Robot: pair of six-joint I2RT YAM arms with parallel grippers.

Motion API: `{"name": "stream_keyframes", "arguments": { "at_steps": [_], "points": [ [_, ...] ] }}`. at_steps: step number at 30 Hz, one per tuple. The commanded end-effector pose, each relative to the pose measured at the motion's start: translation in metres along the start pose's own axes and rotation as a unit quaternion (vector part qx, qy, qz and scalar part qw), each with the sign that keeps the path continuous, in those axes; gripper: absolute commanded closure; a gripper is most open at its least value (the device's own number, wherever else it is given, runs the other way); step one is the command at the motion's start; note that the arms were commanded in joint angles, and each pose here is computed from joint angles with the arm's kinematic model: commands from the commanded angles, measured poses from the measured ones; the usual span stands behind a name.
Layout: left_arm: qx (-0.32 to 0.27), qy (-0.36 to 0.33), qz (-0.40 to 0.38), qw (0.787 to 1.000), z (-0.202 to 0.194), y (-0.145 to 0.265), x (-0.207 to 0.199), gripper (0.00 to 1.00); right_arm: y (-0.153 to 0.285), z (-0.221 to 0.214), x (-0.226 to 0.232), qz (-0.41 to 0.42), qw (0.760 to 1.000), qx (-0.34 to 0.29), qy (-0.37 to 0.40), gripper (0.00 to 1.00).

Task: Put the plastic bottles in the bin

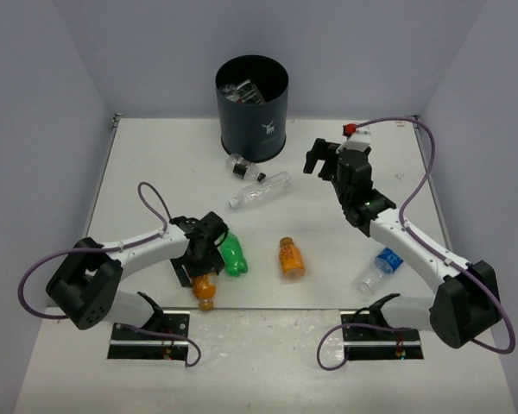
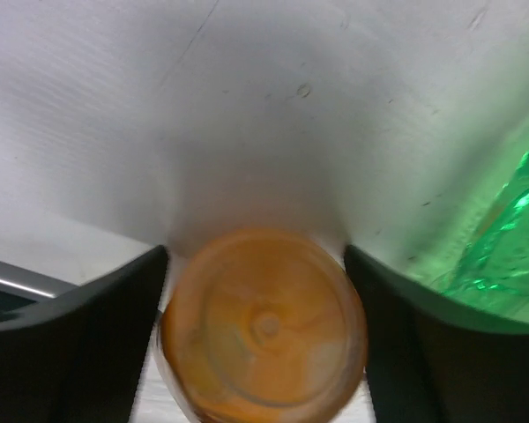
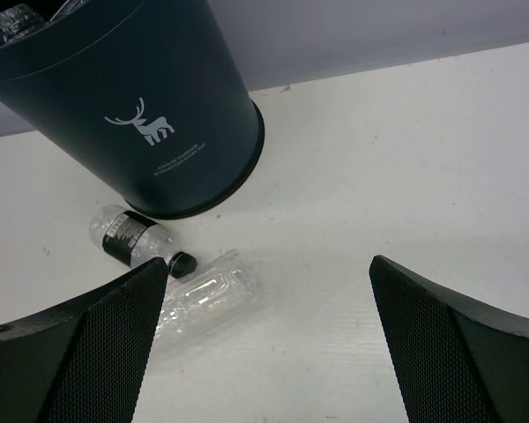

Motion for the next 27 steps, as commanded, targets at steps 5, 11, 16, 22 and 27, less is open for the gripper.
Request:
{"name": "stream_keyframes", "arguments": {
  "at_steps": [5,11,16,22,27],
  "points": [
    [-0.059,0.007,-0.013,0.998,0.018,0.011,-0.004,0.64,0.026,0.006,-0.012,-0.012,0.999,-0.009,-0.037,0.01],
    [-0.105,0.024,-0.005,0.994,0.031,0.044,0.008,0.78,0.037,0.006,-0.018,-0.016,0.999,-0.011,-0.045,0.01],
    [-0.254,0.045,-0.059,0.964,0.08,0.122,0.005,0.81,0.049,0.011,-0.02,-0.009,0.998,-0.021,-0.053,0.01],
    [-0.51,0.041,-0.218,0.831,0.169,0.277,-0.042,0.85,0.057,0.011,-0.024,-0.009,0.998,-0.028,-0.064,0.01],
    [-0.628,-0.001,-0.22,0.747,0.244,0.351,-0.08,0.84,0.063,0.008,-0.029,-0.017,0.997,-0.023,-0.071,0.01]
  ]
}}
Point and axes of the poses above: each gripper's point midway between its finger pads, its own y axis back along the fingers, its own x axis along the line the jaws close on, z = x × y, the point moved 4 cm from there along y, back along the fingers, and after that the axes turned 13 degrees about -y, right-handed, at the moved point
